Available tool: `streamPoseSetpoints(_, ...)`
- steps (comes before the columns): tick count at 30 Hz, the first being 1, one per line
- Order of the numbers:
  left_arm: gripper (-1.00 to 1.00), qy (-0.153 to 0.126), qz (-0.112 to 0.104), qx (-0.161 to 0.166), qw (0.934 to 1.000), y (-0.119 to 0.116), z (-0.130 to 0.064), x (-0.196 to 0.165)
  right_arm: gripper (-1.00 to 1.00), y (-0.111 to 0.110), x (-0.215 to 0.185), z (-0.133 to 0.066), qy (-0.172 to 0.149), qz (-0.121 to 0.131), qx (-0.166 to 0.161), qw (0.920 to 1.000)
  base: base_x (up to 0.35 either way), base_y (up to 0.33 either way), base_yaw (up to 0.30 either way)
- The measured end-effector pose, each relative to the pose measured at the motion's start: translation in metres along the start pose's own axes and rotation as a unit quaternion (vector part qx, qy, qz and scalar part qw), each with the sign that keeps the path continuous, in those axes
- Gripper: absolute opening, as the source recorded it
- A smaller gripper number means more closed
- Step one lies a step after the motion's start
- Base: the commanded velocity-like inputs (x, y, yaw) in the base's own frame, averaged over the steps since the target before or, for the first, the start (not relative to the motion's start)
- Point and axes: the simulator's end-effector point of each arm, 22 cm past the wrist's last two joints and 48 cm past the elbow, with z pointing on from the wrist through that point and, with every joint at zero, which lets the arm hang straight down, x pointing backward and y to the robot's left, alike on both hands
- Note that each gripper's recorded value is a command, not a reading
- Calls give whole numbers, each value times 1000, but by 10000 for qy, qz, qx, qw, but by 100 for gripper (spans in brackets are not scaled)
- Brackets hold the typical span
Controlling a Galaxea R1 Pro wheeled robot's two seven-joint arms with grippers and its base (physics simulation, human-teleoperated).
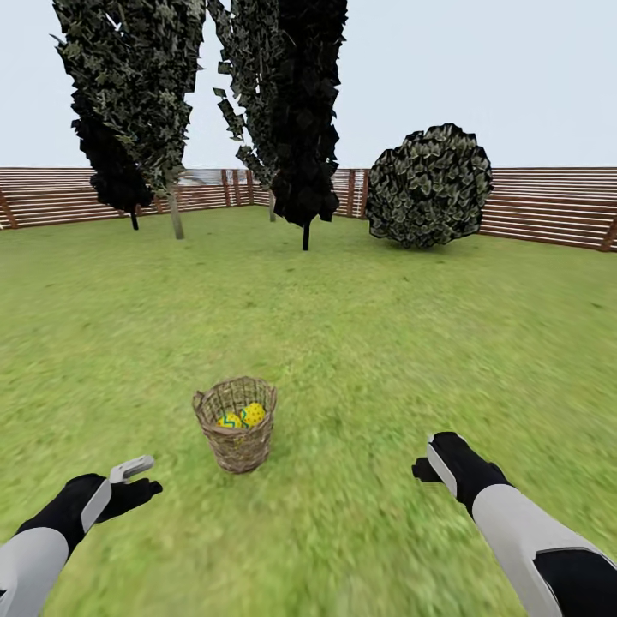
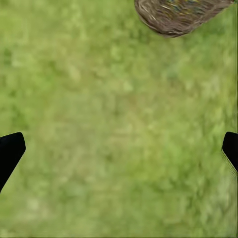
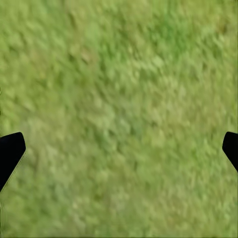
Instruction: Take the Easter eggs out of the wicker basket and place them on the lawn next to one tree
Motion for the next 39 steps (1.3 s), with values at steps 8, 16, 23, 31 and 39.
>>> streamPoseSetpoints(8,100,-4,2,-7,10000,1,0,0,100,0,0,0,-4,-6,2,10000,339,0,0)
streamPoseSetpoints(16,100,-7,6,-33,10000,3,0,-1,100,1,0,0,-6,-10,-4,10000,339,0,0)
streamPoseSetpoints(23,100,-15,7,-40,10000,3,-1,-2,100,1,-1,0,-7,-15,-2,10000,339,0,0)
streamPoseSetpoints(31,100,-58,9,-30,10000,2,-1,-4,100,3,-1,0,-12,-19,-15,10000,254,0,0)
streamPoseSetpoints(39,100,-22,15,-603,9982,18,0,2,100,2,-1,0,-15,-17,-10,10000,326,0,0)
